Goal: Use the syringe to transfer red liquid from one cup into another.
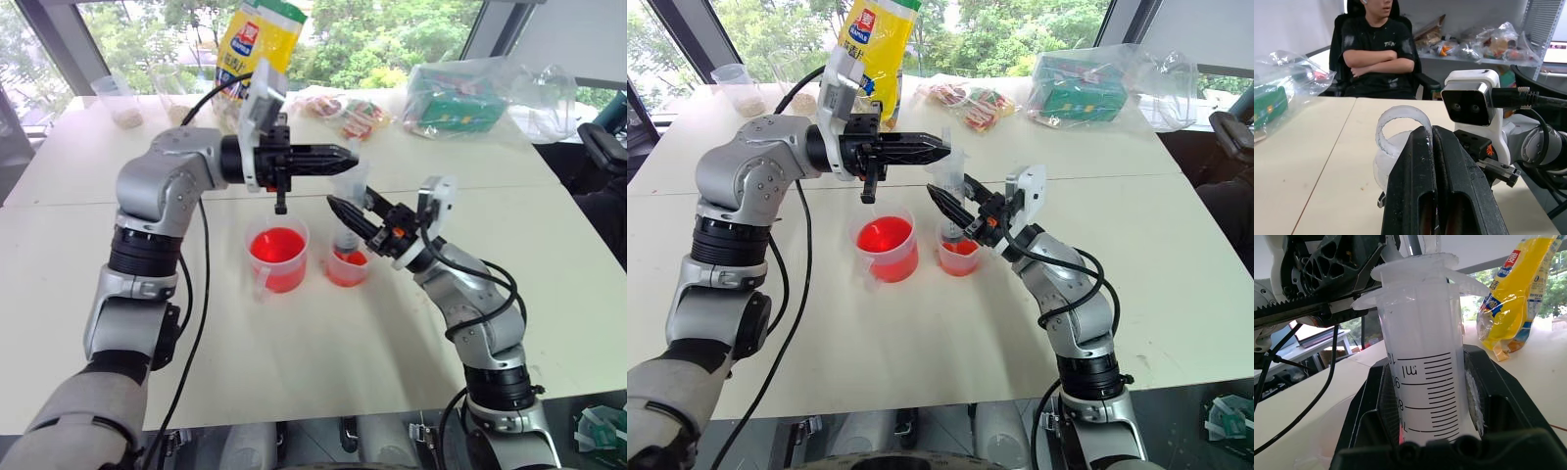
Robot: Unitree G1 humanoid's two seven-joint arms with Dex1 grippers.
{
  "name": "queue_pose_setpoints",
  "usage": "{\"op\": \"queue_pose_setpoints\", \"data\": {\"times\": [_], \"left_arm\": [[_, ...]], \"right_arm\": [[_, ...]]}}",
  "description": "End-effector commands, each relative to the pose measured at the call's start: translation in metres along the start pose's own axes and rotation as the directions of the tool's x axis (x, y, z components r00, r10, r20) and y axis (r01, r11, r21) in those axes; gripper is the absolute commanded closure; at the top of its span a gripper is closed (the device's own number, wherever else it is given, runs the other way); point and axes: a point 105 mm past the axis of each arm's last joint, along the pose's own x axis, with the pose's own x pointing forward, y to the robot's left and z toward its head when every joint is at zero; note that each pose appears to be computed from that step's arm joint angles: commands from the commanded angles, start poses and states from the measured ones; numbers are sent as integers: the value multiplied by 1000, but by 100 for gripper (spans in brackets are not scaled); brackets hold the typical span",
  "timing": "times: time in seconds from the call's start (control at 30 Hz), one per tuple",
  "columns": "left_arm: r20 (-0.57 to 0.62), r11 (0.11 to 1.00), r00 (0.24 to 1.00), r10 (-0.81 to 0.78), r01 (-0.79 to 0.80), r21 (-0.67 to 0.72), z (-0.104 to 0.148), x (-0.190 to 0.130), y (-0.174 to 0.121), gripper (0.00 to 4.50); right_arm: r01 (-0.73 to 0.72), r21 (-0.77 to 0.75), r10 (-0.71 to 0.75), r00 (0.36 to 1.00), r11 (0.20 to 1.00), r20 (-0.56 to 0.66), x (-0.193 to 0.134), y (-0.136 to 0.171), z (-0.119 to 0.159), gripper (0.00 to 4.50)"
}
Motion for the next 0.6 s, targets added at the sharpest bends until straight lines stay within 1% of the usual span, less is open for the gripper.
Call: {"op": "queue_pose_setpoints", "data": {"times": [0.03, 0.17, 0.2, 0.27, 0.33, 0.37, 0.47, 0.5, 0.6], "left_arm": [[-58, 996, 995, -79, 77, -40, -18, 12, -11, 446], [-19, 998, 999, -45, 44, -39, -5, 9, -2, 446], [-11, 999, 999, -35, 35, -37, -2, 8, 1, 422], [6, 999, 1000, -19, 19, -36, 5, 5, 5, 356], [28, 1000, 1000, 1, -1, -23, 14, 0, 9, 265], [35, 1000, 999, 8, -7, -18, 18, -1, 11, 206], [61, 999, 997, 41, -41, -1, 29, -9, 15, 62], [67, 998, 996, 56, -57, 10, 33, -14, 18, 5], [72, 994, 993, 98, -101, 40, 39, -25, 22, 5]], "right_arm": [[-23, -90, 38, 985, 996, 167, 4, 9, 51, 303], [-24, -72, 35, 989, 997, 145, 2, 9, 44, 303], [-24, -68, 34, 990, 997, 140, 1, 9, 43, 303], [-24, -59, 32, 991, 998, 130, 0, 9, 40, 303], [-26, -47, 32, 992, 999, 119, -1, 9, 36, 303], [-27, -43, 32, 993, 999, 116, -1, 10, 36, 303], [-24, -25, 27, 994, 999, 107, -3, 10, 31, 303], [-23, -20, 25, 994, 1000, 102, -3, 9, 29, 303], [-16, -7, 17, 995, 1000, 95, -5, 8, 26, 303]]}}
